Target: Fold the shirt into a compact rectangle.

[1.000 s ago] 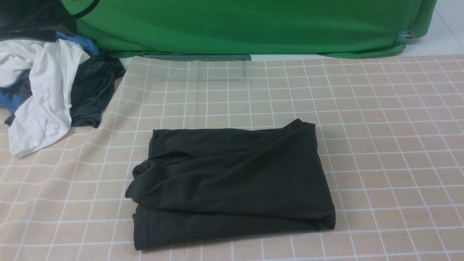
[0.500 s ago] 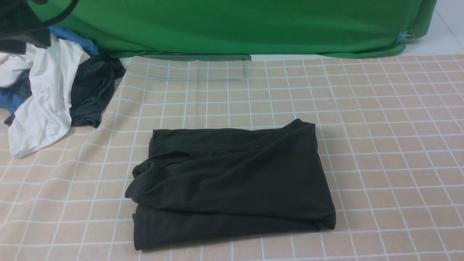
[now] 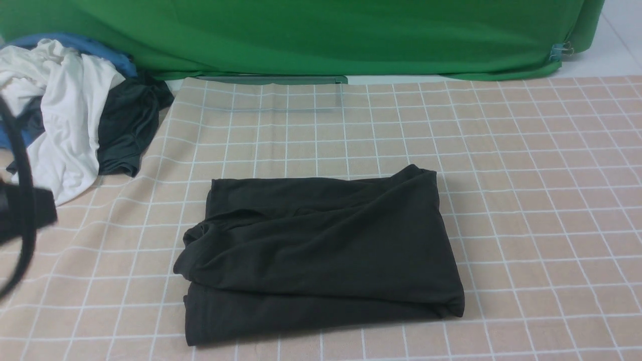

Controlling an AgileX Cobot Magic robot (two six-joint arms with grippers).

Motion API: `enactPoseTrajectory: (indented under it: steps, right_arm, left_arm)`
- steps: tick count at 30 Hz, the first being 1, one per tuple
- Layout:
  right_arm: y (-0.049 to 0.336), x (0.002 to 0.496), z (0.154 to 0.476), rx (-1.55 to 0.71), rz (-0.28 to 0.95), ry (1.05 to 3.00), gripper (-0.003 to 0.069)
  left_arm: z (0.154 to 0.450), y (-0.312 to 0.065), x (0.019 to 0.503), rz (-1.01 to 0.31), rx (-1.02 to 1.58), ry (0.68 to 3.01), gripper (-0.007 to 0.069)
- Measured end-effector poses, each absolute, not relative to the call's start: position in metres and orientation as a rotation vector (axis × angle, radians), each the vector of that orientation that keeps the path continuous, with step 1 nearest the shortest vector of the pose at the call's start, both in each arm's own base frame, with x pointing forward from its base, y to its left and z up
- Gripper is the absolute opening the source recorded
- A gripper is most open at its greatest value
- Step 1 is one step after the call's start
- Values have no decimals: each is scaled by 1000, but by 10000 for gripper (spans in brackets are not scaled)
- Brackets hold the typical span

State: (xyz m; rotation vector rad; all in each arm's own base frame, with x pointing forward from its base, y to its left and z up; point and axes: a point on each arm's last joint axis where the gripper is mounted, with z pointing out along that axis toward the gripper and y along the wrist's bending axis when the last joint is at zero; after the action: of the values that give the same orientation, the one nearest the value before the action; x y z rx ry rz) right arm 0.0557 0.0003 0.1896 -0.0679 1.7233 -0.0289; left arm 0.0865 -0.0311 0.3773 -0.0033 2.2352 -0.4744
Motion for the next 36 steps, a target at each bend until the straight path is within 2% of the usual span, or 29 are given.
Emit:
enactPoseTrajectory:
  steps: [7, 11, 21, 28, 32, 36]
  right_arm:
    - [1, 56, 190, -162, -107, 1718, 177]
    - [1, 56, 190, -168, -111, 1718, 181]
    - [1, 56, 189, -171, -114, 1719, 200]
    - [1, 56, 189, -171, -114, 1719, 214]
    - [1, 56, 189, -171, -114, 1720, 216]
    - [1, 56, 189, -171, -114, 1720, 222]
  left_arm:
    - [303, -28, 53, -476, -45, 2141, 13]
    - [287, -26, 48, -464, -76, 2022, 13]
    - [294, -14, 61, -398, -166, 1680, 15]
    - [293, -13, 61, -380, -162, 1673, 15]
    - [292, -12, 62, -327, -133, 1678, 15]
    - [280, -9, 66, -281, -128, 1668, 15]
